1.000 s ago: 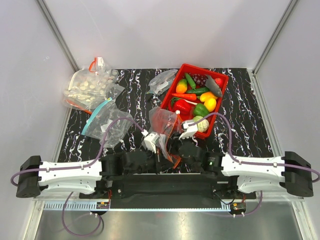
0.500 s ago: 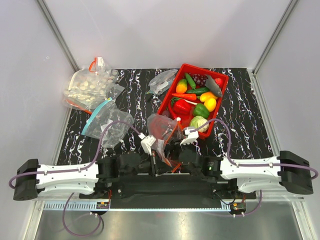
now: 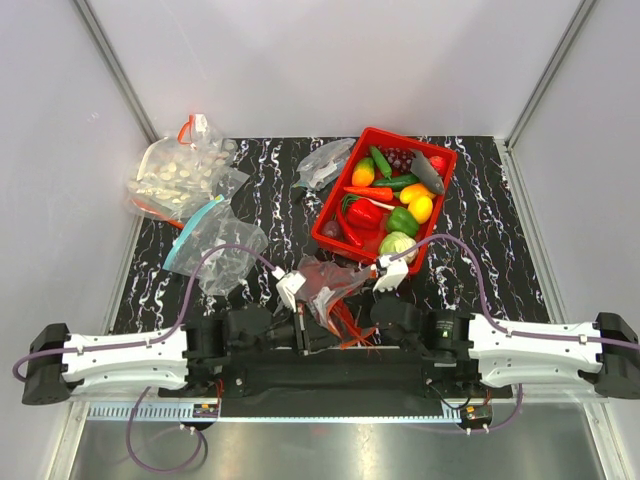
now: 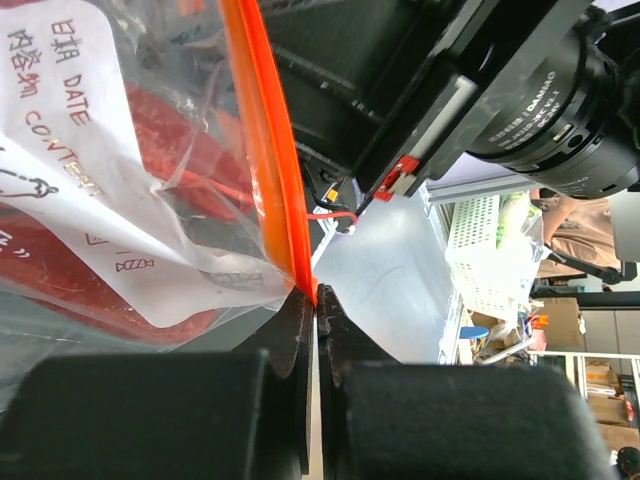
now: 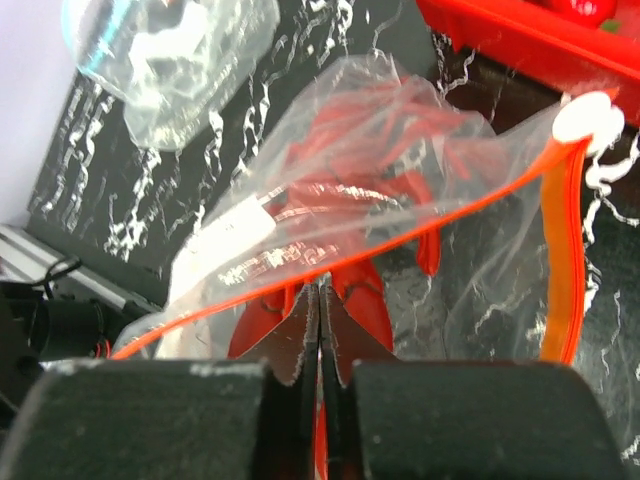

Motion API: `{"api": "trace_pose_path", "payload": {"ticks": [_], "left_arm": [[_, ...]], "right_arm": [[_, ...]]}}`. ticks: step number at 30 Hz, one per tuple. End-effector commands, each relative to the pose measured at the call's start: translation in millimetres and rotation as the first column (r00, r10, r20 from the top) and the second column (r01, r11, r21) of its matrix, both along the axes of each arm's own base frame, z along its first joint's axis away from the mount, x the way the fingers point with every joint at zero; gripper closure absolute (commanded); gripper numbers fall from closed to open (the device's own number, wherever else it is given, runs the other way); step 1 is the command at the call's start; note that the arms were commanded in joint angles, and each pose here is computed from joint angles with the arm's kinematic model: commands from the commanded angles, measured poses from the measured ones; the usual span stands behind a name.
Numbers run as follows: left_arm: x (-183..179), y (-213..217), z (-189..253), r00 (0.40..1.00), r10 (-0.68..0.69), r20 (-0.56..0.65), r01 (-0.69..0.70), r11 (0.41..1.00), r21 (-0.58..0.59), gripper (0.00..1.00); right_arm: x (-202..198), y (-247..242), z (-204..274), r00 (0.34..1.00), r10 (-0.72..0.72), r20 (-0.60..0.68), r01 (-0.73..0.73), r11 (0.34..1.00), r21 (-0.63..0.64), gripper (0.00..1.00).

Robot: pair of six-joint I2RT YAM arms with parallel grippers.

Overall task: Place the food in the zip-top bag and seal the zipper
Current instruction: Place the fake lobster in the zipper food storage bag.

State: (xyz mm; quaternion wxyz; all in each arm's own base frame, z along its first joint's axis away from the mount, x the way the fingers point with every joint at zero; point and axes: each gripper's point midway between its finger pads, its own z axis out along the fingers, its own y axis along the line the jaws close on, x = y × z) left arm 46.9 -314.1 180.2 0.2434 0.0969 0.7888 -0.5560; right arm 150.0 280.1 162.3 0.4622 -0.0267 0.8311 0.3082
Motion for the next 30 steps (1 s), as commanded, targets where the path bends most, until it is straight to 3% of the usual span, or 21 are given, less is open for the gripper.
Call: {"api": "trace_pose_path", "payload": {"ticks": [1, 3, 8, 11, 13, 17, 26, 30], "left_arm": [[4, 0, 31, 0.999, 0.012, 0.046, -0.010, 0.999, -0.053, 1.00], [5, 4, 16, 0.999, 0.020, 0.036, -0.019, 1.000, -0.025, 1.00], [5, 13, -11, 0.999, 0.044, -0.004, -0.044, 0.999, 0.001, 1.00], [8, 17, -8, 0.998, 0.065, 0.009, -0.065, 0.998, -0.008, 1.00], [10, 20, -9, 0.997, 0.075, 0.021, -0.075, 0.997, 0.011, 1.00], [11, 22, -12, 0.997, 0.077, 0.027, -0.077, 0.997, 0.028, 1.00], [7, 22, -12, 0.998, 0.060, 0.014, -0.061, 0.998, 0.017, 1.00], [7, 23, -5, 0.998, 0.064, 0.022, -0.064, 0.998, -0.001, 1.00]], "right_arm": [[-6, -1, 1, 0.999, 0.002, -0.055, -0.004, 0.999, -0.034, 0.96], [-5, -6, -1, 0.997, -0.031, -0.076, 0.029, 0.999, -0.028, 0.92], [-7, -39, -16, 0.984, -0.125, -0.128, 0.102, 0.979, -0.175, 0.86], [-13, -55, -17, 0.976, -0.150, -0.156, 0.119, 0.974, -0.193, 0.71], [-17, -66, -22, 0.970, -0.163, -0.178, 0.123, 0.969, -0.216, 0.54], [-24, -84, -41, 0.951, -0.213, -0.225, 0.156, 0.956, -0.247, 0.45], [-18, -57, -77, 0.934, -0.130, -0.334, 0.122, 0.992, -0.044, 0.31], [-7, -44, -84, 0.936, -0.082, -0.343, 0.093, 0.996, 0.016, 0.33]]}}
